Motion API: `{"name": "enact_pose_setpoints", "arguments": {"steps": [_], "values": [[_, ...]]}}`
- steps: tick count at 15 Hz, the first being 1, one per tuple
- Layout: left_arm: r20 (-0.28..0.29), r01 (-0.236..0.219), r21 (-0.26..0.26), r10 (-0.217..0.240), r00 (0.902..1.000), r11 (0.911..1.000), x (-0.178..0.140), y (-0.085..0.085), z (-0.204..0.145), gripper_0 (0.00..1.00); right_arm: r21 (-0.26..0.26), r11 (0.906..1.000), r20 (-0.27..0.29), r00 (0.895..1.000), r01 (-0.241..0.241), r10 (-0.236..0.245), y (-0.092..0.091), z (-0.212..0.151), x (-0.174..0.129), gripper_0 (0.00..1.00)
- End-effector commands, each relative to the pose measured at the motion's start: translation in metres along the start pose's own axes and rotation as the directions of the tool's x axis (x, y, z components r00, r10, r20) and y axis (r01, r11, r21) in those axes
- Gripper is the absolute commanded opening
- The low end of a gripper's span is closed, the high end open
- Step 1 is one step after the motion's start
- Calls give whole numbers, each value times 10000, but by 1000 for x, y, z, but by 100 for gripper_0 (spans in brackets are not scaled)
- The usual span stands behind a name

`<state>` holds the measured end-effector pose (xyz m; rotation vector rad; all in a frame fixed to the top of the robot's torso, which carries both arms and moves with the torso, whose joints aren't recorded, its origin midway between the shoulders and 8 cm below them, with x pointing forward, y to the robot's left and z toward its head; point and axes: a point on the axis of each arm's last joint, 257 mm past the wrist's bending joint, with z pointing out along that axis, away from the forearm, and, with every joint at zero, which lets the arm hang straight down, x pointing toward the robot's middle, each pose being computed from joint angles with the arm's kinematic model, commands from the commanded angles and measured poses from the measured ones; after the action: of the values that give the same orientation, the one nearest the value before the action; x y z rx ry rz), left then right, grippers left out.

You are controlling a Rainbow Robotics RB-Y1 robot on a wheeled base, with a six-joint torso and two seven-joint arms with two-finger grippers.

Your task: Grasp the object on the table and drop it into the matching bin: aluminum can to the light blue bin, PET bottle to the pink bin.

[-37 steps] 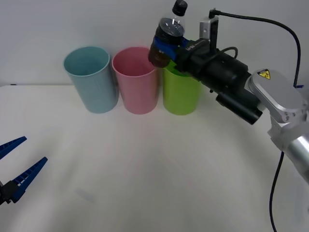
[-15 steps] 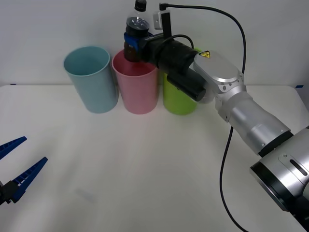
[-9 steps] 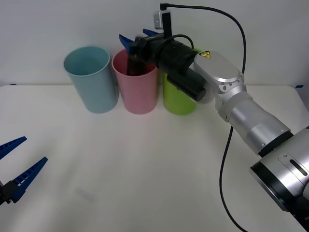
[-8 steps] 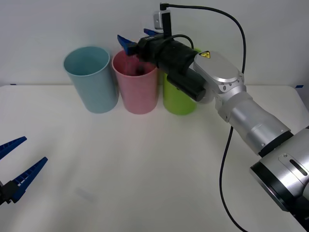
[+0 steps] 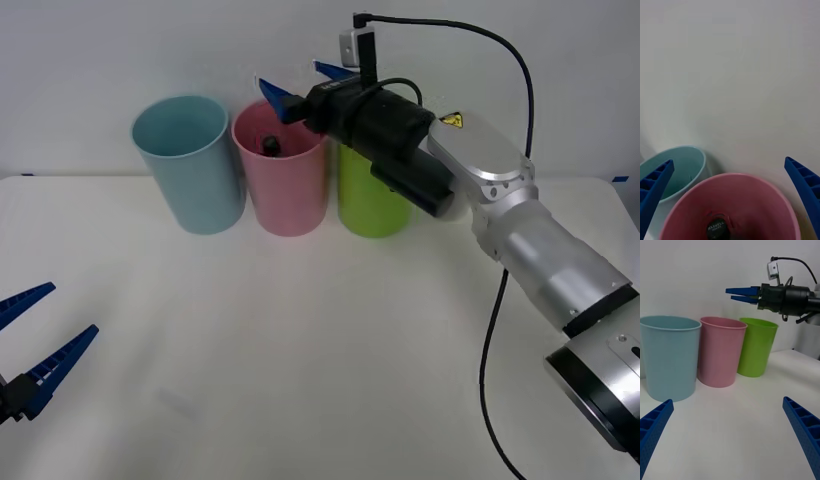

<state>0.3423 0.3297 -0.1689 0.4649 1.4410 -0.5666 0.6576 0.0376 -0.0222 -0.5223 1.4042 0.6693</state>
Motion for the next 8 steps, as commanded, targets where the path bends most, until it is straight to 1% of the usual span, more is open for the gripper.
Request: {"name": "enact_pose_setpoints", "arguments": {"steps": [1, 2, 4, 5, 8], "values": [[0, 0, 0, 0, 10000, 10000, 0, 0, 0, 100, -143, 9997, 240, 9995, 193, -190, -1, -27, -1, 100], [0, 0, 0, 0, 10000, 10000, 0, 0, 0, 100, -187, 9995, 320, 9992, 254, -248, -2, -40, -1, 100], [0, 0, 0, 0, 10000, 10000, 0, 0, 0, 100, -364, 9982, 484, 9977, 483, -465, 3, -65, -4, 100], [0, 0, 0, 0, 10000, 10000, 0, 0, 0, 100, -421, 9978, 485, 9976, 519, -499, 4, -79, -1, 100], [0, 0, 0, 0, 10000, 10000, 0, 0, 0, 100, -401, 9966, 505, 9963, 717, -697, 2, -125, 7, 100]]}}
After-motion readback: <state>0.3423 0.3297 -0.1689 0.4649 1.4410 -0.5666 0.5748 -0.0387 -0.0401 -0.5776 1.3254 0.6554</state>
